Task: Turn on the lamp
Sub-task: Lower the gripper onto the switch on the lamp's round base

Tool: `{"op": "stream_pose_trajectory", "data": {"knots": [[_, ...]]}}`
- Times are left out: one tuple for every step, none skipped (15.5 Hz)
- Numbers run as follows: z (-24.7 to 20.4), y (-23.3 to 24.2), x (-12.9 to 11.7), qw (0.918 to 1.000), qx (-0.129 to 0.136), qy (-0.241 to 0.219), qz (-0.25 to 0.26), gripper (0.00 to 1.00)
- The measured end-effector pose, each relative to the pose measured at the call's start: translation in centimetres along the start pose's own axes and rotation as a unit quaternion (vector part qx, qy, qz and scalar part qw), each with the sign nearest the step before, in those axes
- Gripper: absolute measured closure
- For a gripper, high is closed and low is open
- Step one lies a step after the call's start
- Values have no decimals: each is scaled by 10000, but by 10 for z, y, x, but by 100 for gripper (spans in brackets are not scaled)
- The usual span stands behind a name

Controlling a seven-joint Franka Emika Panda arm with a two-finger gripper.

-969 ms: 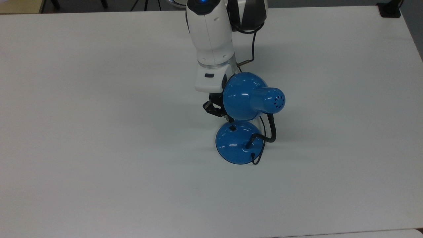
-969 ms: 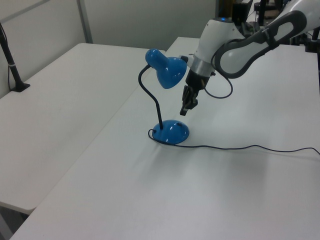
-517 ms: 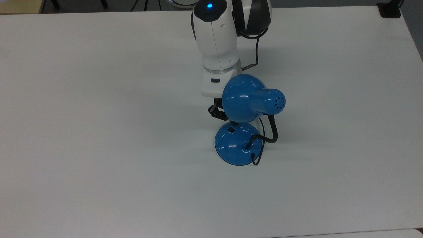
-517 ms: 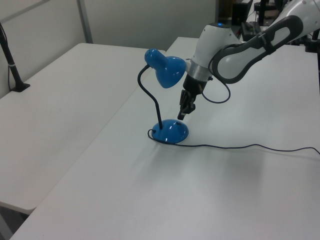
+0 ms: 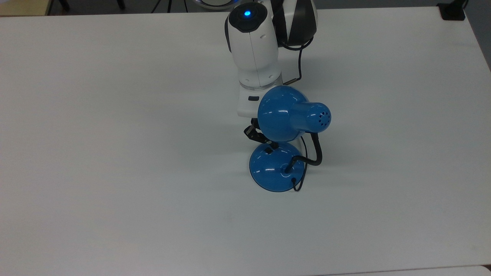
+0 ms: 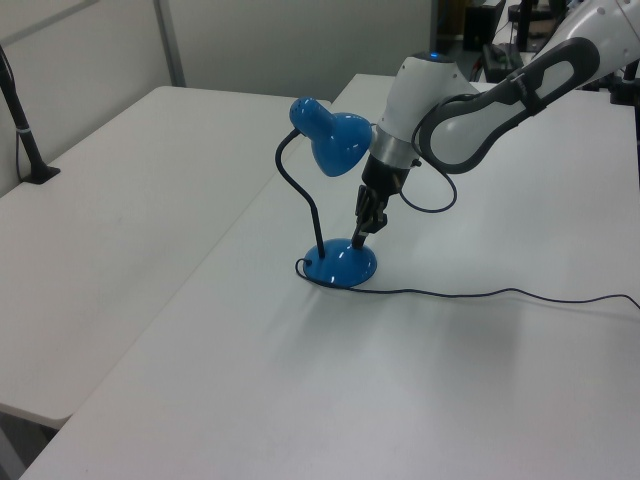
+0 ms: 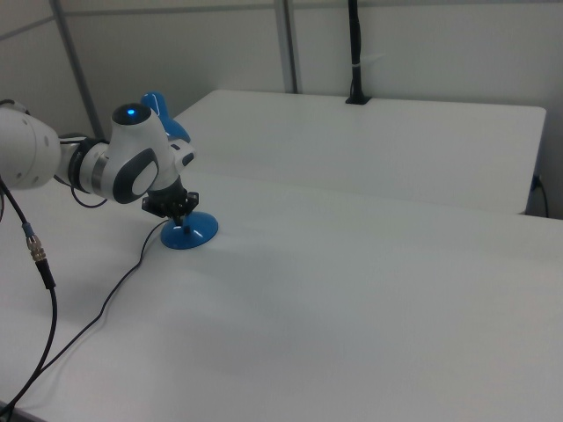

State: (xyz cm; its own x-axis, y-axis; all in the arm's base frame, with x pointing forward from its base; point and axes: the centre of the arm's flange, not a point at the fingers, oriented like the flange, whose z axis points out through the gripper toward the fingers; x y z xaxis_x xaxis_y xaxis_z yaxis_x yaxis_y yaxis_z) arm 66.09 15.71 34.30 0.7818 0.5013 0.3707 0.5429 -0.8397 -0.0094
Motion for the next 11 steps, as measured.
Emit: {"op": "stream_pose_trajectory", "data": {"knots": [[0,0,0,10000,-2,0,-6,99],[-1,1,0,10000,-18,28,-10,99],[-2,2,2,9999,-69,116,-9,99],[-2,5,2,9994,-176,281,4,99],[-1,7,1,9990,-241,372,17,99],[1,8,-1,9986,-298,445,31,99],[3,10,-4,9983,-328,474,41,99],[4,11,-5,9983,-341,479,47,99],[5,12,-6,9982,-344,480,49,99],[4,12,-6,9982,-347,482,47,99],[4,12,-6,9982,-347,483,40,99]]}}
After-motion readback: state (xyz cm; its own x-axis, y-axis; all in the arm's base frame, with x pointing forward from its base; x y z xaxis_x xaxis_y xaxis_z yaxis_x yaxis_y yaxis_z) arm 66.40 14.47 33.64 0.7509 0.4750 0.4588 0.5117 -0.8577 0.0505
